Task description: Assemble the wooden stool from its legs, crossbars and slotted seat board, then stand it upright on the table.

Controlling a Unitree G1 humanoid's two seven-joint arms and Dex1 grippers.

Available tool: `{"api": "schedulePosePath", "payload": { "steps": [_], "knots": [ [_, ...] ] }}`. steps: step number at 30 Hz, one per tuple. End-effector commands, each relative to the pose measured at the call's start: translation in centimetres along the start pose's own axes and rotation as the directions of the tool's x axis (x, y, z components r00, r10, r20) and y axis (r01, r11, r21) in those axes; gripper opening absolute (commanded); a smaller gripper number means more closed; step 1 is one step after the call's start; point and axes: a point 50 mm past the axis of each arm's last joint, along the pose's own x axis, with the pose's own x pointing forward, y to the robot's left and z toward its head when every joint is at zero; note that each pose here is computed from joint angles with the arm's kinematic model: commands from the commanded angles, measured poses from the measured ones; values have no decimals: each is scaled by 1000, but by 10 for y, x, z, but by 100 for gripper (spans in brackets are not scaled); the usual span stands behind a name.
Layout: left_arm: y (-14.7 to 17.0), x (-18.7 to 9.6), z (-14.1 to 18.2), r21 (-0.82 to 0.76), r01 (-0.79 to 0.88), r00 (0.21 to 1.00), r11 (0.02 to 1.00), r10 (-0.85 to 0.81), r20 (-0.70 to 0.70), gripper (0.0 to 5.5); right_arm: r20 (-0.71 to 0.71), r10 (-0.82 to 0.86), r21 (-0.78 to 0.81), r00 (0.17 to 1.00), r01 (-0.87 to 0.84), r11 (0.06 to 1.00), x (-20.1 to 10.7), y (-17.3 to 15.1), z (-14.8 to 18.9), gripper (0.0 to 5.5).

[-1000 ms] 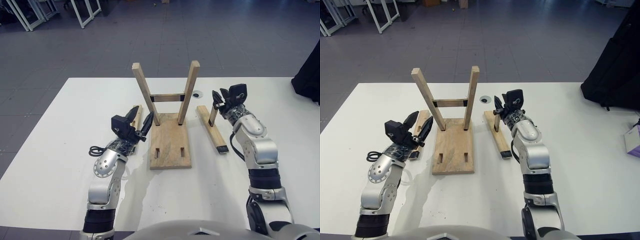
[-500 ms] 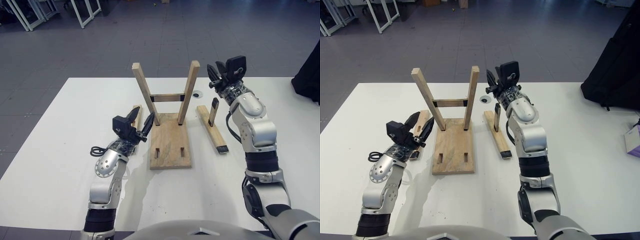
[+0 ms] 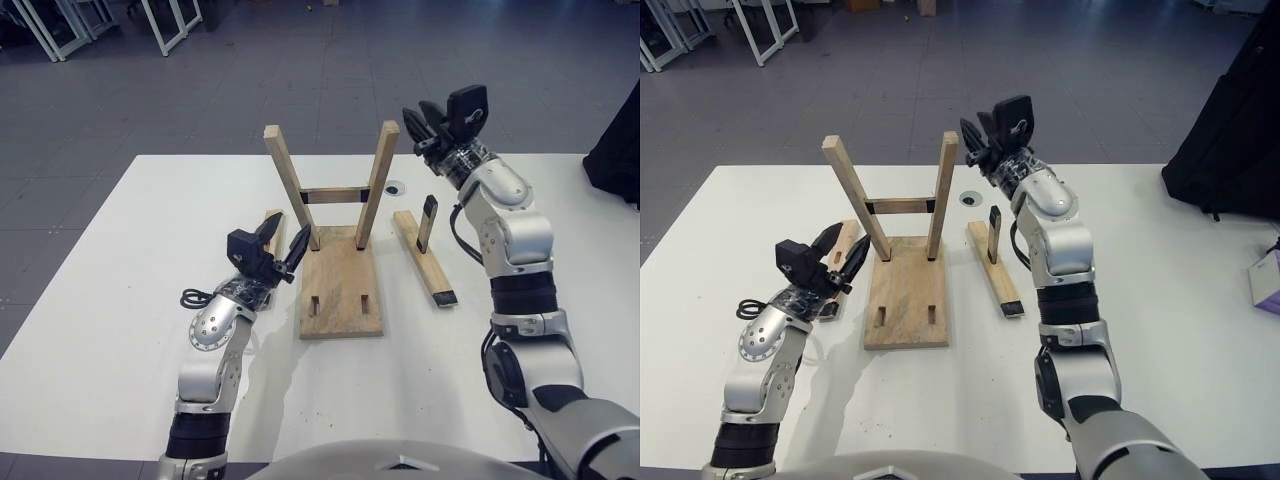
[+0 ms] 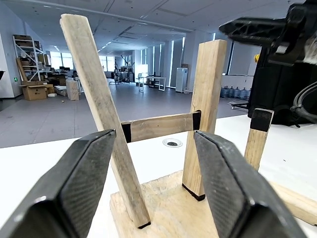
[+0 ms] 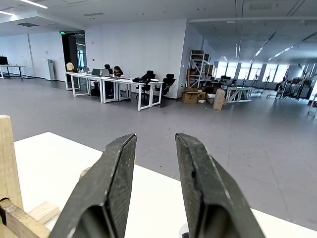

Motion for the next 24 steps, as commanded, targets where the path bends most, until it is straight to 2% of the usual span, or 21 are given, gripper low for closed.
{"api": "schedulePosePath", "payload": {
  "steps": [1,5,7,9,12,19,24],
  "knots": [
    [2,2,-2,6,23,999,1000,-22,-27,292,-17,-78,-23,997,77,997,2,-6,-12,145],
    [3,4,-1,9,35,999,999,-35,-29,292,-34,-120,-93,992,116,989,0,-4,-27,145],
    [2,3,-1,9,37,999,999,-37,-33,292,-168,-109,-115,980,90,989,-5,0,-57,145],
    [2,4,-2,9,45,998,999,-45,-38,292,-364,-117,-119,924,79,990,-18,0,-97,145],
    [3,4,-2,11,50,998,999,-49,-42,292,-473,-124,-75,872,101,992,-32,-1,-118,145],
    [3,5,-2,21,52,998,998,-51,-43,292,-391,-157,-32,907,157,987,-24,-7,-98,145],
    [3,3,-2,21,40,998,999,-39,-40,292,-93,-173,66,981,179,982,-18,-17,-32,145]
  ]
}}
